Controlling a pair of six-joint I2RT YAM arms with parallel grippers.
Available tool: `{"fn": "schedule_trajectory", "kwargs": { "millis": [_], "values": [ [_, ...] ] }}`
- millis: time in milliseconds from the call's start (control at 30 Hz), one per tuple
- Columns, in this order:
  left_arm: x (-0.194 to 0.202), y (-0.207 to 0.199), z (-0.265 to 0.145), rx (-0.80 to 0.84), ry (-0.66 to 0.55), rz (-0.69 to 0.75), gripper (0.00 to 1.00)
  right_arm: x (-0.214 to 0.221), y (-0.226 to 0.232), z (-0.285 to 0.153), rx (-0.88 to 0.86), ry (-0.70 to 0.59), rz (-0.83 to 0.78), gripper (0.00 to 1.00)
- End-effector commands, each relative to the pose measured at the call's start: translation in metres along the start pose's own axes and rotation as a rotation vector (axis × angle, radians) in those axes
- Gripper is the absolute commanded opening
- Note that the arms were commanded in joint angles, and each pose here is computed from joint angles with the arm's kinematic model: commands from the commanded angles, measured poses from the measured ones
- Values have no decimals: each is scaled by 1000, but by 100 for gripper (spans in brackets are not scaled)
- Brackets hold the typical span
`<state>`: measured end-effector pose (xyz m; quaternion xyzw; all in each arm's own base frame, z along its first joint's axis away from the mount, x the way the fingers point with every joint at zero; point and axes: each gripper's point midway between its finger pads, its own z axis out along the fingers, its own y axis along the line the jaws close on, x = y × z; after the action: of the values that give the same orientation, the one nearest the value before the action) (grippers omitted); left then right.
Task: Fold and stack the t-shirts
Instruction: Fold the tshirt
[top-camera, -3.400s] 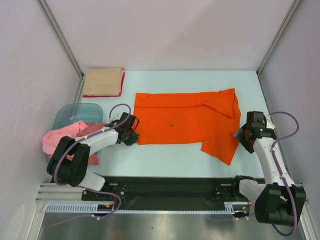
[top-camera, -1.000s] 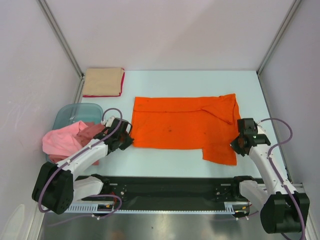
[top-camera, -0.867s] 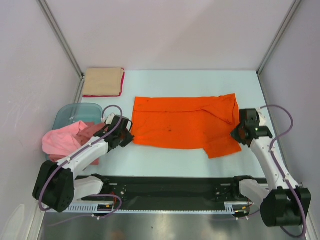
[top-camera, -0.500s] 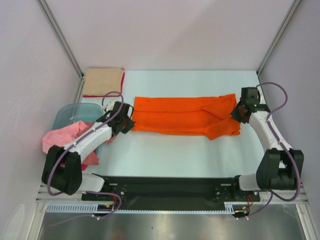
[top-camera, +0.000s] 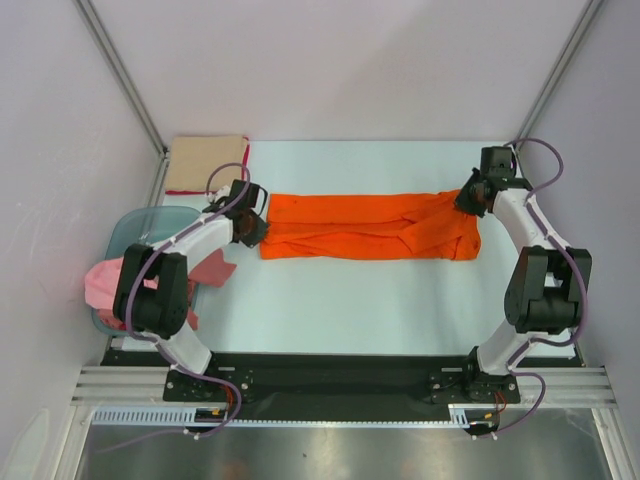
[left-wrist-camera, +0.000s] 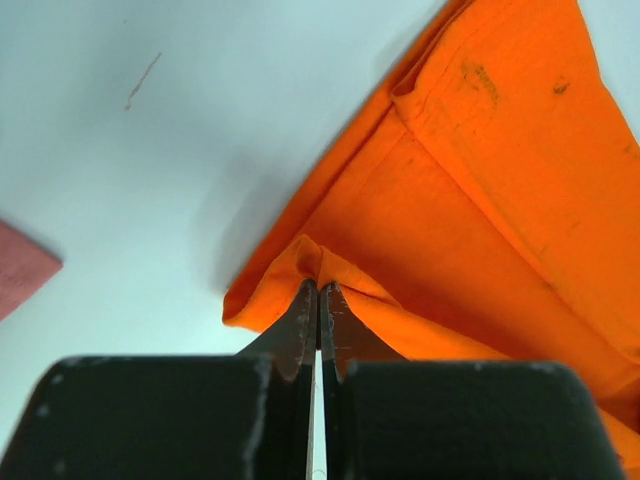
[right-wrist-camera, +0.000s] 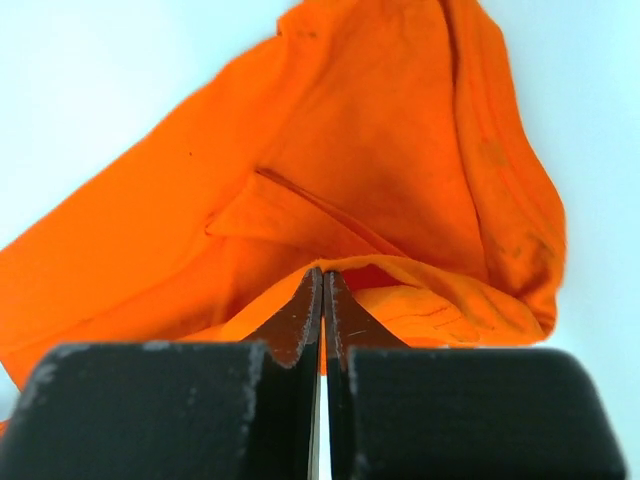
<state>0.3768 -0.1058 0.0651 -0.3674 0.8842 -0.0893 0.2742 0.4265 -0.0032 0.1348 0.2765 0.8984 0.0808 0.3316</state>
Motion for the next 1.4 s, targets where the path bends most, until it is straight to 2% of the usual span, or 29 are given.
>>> {"fn": "schedule_trajectory", "kwargs": {
  "millis": [0, 333, 1133, 1267, 1367],
  "values": [
    [-13, -16, 1, 34, -5, 17, 0, -20, 6, 2, -30, -32, -9, 0],
    [-20, -35, 10, 54, 3, 25, 0, -28, -4, 14, -30, -29, 15, 0],
    [-30, -34, 42, -16, 34, 16, 0, -36, -1, 53, -49, 10, 25, 0],
    [-29, -37, 48, -13, 46, 37, 6, -34, -4, 63, -40, 22, 28, 0],
    [-35, -40, 49, -8, 32, 76, 22, -34, -7, 73, -31, 31, 25, 1]
  ]
}}
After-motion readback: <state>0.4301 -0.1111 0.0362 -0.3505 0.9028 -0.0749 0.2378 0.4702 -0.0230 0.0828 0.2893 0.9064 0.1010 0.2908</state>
